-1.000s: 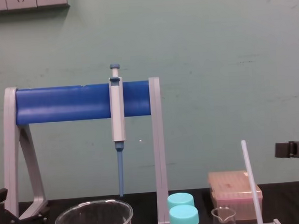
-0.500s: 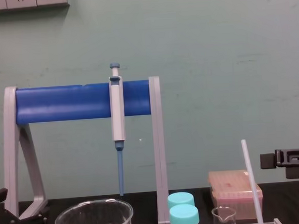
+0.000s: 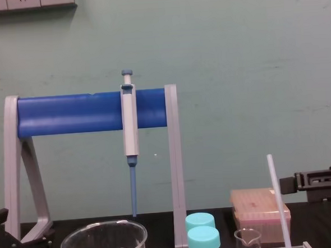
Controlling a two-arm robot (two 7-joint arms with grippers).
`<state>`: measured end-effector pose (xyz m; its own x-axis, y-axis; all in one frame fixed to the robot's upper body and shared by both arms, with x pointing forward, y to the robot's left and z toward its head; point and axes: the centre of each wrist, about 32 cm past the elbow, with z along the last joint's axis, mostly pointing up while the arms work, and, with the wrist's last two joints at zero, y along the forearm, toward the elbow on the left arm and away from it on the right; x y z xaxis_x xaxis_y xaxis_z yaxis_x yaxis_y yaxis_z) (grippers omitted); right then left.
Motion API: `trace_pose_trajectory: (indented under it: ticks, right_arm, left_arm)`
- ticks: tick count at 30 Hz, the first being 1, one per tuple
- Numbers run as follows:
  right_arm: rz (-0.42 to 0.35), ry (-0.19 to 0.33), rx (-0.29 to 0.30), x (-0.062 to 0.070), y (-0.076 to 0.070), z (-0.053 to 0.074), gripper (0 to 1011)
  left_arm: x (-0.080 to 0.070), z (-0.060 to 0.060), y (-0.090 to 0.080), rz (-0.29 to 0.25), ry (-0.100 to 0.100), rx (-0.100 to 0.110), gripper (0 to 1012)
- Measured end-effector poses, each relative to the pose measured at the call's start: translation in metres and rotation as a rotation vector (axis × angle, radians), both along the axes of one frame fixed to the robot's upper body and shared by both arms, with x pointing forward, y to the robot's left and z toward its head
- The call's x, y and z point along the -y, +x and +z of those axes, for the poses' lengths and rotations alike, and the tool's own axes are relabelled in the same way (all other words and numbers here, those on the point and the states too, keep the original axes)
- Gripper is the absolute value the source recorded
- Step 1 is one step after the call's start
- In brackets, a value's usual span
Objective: Pick up the stirring rod with one hand, then place it down.
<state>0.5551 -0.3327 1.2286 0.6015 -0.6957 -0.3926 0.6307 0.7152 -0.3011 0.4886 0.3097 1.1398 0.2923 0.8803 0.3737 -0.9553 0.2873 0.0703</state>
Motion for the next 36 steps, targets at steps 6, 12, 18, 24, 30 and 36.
trace_pose_trajectory:
  ticks: [6, 12, 18, 24, 30, 36]
  right_arm:
    - [0.015, 0.001, -0.016, -0.006, 0.007, -0.004, 1000]
    - [0.021, 0.011, -0.018, -0.012, 0.013, -0.006, 1000]
    - [0.024, 0.019, -0.018, -0.016, 0.017, -0.008, 1000]
    - [0.029, 0.025, -0.022, -0.021, 0.021, -0.011, 1000]
    - [0.035, 0.029, -0.023, -0.025, 0.022, -0.013, 1000]
    - [0.036, 0.025, -0.017, -0.026, 0.022, -0.014, 890]
  left_arm:
    - [0.0, 0.0, 0.0, 0.0, 0.0, 0.0, 1005]
    - [0.0, 0.0, 0.0, 0.0, 0.0, 0.0, 1005]
    - [0.0, 0.0, 0.0, 0.0, 0.0, 0.0, 1005]
    - [0.0, 0.0, 0.0, 0.0, 0.0, 0.0, 1005]
    - [0.0, 0.0, 0.0, 0.0, 0.0, 0.0, 1005]
    - [0.0, 0.0, 0.0, 0.0, 0.0, 0.0, 1005]
